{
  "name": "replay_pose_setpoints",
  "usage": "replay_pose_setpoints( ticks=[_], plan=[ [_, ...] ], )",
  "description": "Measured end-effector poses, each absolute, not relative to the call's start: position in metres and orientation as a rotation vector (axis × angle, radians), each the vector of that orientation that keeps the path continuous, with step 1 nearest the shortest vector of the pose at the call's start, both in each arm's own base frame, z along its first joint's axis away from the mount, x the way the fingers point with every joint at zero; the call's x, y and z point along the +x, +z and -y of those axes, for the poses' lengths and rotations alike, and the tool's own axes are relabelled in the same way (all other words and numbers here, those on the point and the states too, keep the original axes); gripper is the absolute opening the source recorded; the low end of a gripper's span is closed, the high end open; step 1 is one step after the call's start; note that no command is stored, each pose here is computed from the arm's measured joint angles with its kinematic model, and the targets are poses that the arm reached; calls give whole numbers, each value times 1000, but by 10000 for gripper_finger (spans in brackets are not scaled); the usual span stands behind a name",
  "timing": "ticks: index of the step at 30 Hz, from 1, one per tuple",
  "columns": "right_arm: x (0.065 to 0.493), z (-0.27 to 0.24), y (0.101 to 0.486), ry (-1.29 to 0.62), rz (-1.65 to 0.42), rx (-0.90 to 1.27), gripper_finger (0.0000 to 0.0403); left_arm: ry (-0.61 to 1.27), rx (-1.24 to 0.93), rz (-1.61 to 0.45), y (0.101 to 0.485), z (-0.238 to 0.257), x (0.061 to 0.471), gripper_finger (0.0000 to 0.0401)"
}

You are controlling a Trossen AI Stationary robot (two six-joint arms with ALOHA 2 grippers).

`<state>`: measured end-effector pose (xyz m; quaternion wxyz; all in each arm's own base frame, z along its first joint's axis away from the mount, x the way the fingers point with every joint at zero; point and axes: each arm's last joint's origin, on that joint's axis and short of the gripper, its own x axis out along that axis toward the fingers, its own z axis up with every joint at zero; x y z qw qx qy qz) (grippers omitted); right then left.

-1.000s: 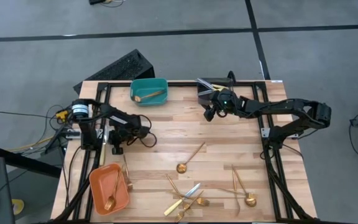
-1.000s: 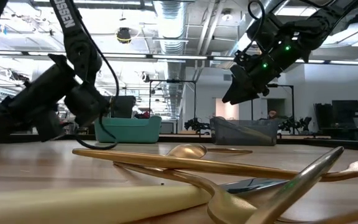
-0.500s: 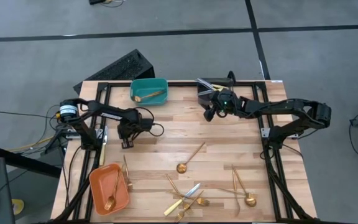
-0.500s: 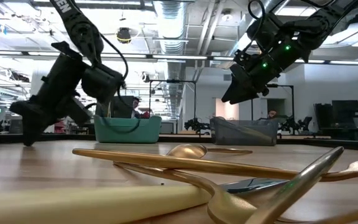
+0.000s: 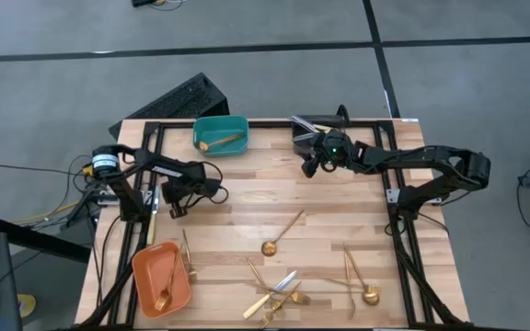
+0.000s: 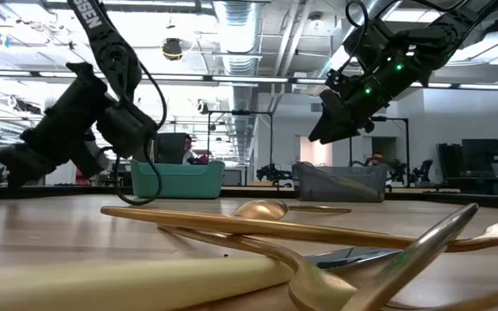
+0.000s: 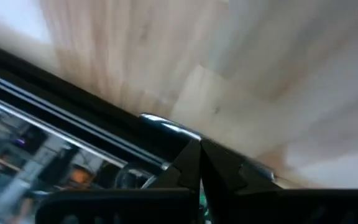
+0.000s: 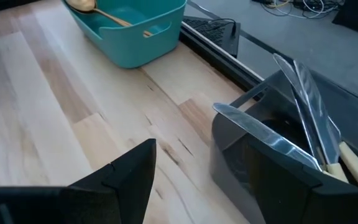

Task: Sort silverware by color (type)
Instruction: Put the yellow knife into the black bin

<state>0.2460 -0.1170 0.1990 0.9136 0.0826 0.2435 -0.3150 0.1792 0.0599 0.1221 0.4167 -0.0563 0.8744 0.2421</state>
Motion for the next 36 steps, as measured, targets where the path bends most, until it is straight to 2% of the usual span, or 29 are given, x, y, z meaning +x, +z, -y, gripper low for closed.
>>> replay_pose_setpoints(
  ticks=[6,14,24,29,33,36],
  plan=[
    [247,113,198,-636,-514,177,264,667,-378,-2171,110,-69,170,0],
    [246,115,198,-644,-517,173,264,706,-306,-2233,106,-89,162,0],
    [245,116,197,-649,-531,174,264,800,-424,-2234,104,-106,149,0],
    [243,115,193,-648,-578,177,264,736,-486,-2283,91,-108,149,0],
    [241,115,191,-647,-603,175,264,686,-436,-2395,76,-104,154,0],
    [241,115,191,-646,-607,172,264,691,-387,-2401,75,-101,162,0]
  ],
)
